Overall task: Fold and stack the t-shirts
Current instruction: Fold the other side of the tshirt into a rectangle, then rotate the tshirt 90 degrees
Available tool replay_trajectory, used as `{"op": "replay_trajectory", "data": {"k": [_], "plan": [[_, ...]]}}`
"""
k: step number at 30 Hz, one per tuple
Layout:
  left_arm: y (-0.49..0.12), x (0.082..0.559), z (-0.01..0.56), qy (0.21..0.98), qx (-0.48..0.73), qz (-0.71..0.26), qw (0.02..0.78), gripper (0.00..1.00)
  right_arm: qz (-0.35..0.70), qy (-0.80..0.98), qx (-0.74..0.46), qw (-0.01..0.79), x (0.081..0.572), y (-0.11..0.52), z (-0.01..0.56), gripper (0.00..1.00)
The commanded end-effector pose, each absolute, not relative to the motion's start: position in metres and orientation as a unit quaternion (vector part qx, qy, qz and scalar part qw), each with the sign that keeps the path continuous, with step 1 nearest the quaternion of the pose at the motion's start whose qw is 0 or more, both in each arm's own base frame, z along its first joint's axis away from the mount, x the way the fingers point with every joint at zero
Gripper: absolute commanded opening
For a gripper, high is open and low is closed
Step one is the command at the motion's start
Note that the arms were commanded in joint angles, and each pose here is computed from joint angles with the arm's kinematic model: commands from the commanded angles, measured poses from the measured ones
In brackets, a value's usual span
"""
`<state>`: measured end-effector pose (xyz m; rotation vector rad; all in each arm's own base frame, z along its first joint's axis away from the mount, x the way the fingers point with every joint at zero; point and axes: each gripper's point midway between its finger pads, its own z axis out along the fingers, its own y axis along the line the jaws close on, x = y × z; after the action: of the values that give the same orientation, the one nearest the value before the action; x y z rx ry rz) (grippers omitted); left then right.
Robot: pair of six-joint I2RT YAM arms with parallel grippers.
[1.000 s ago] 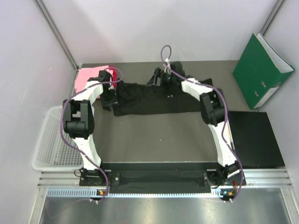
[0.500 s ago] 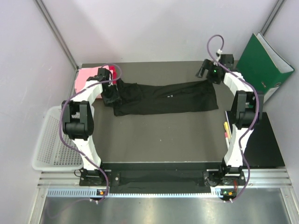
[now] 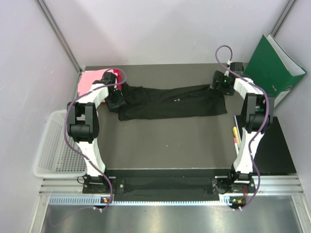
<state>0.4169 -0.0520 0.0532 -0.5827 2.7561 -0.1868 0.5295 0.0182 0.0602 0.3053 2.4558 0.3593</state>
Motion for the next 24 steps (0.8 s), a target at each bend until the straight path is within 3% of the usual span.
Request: {"op": "replay_trajectory", "data": {"k": [1, 9, 14, 18, 23, 24], "plan": [[-0.043, 0.416, 0.052, 0.962, -0.22, -0.034, 0.159, 0.57, 0.098, 0.922, 0.123, 0.355, 0.529, -0.014, 0.094, 0.98], [-0.048, 0.412, 0.043, 0.964, -0.219, -0.032, 0.148, 0.56, 0.103, 0.927, 0.131, 0.337, 0.524, -0.026, 0.075, 0.96], [-0.049, 0.416, 0.038, 0.963, -0.224, -0.028, 0.144, 0.56, 0.133, 0.942, 0.123, 0.282, 0.514, -0.007, 0.04, 0.84], [-0.048, 0.422, 0.032, 0.963, -0.228, -0.021, 0.141, 0.56, 0.145, 0.945, 0.121, 0.266, 0.504, 0.004, 0.03, 0.6], [-0.052, 0.427, 0.023, 0.965, -0.225, -0.017, 0.136, 0.56, 0.156, 0.954, 0.132, 0.217, 0.484, 0.018, 0.011, 0.17], [-0.052, 0.429, 0.023, 0.965, -0.224, -0.017, 0.137, 0.56, 0.155, 0.955, 0.135, 0.212, 0.481, 0.018, 0.01, 0.05]]}}
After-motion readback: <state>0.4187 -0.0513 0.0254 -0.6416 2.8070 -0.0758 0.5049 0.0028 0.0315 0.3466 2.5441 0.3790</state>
